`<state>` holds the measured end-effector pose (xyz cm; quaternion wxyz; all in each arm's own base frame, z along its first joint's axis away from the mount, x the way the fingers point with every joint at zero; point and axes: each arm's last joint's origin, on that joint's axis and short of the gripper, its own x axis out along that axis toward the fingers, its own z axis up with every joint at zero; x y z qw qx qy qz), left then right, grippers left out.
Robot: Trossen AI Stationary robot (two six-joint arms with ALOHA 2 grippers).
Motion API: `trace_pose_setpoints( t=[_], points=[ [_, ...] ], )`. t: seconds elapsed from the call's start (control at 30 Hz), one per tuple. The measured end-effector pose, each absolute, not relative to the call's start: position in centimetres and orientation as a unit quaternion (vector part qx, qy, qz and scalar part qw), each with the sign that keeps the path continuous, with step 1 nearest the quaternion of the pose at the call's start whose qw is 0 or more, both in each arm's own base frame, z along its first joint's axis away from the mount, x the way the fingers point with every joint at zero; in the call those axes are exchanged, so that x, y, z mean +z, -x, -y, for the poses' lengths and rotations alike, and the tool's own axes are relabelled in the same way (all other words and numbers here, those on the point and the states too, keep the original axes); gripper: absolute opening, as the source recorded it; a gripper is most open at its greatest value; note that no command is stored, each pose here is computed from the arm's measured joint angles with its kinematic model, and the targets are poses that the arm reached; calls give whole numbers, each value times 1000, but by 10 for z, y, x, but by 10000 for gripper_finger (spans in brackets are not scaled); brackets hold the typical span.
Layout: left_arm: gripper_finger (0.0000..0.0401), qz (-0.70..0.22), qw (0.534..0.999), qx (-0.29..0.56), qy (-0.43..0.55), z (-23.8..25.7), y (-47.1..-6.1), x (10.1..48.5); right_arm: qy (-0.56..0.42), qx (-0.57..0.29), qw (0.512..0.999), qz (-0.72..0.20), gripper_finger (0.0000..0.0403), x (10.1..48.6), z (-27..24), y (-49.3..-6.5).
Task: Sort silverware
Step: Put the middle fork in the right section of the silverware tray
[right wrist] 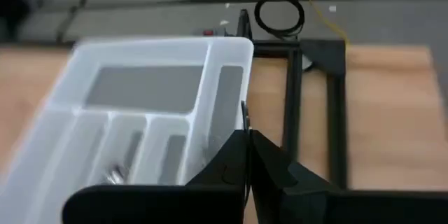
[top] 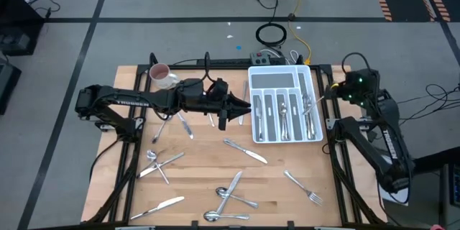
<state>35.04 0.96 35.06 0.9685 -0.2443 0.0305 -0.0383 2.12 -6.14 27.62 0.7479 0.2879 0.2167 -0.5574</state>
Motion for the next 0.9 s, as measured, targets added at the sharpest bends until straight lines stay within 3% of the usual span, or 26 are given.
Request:
trace_pose_setpoints(
  t=[0.1,0.43,0.57,0.7,0.9],
  points=[
    [129,-31,969,-38,244,-10,-350,351,-290,-510,759,-282,0,275,61,-23],
    [129,-29,970,-21,240,-20,-350,350,-306,-403,796,-332,0,283,72,-38],
    [129,-34,973,-12,229,-26,-350,349,-244,-337,850,-323,0,312,62,-41],
    [129,-49,971,7,235,-34,-353,341,-174,-371,833,-373,0,339,51,-33],
    [129,-51,970,16,236,-35,-359,334,-27,-347,866,-358,0,379,35,-26]
  ],
)
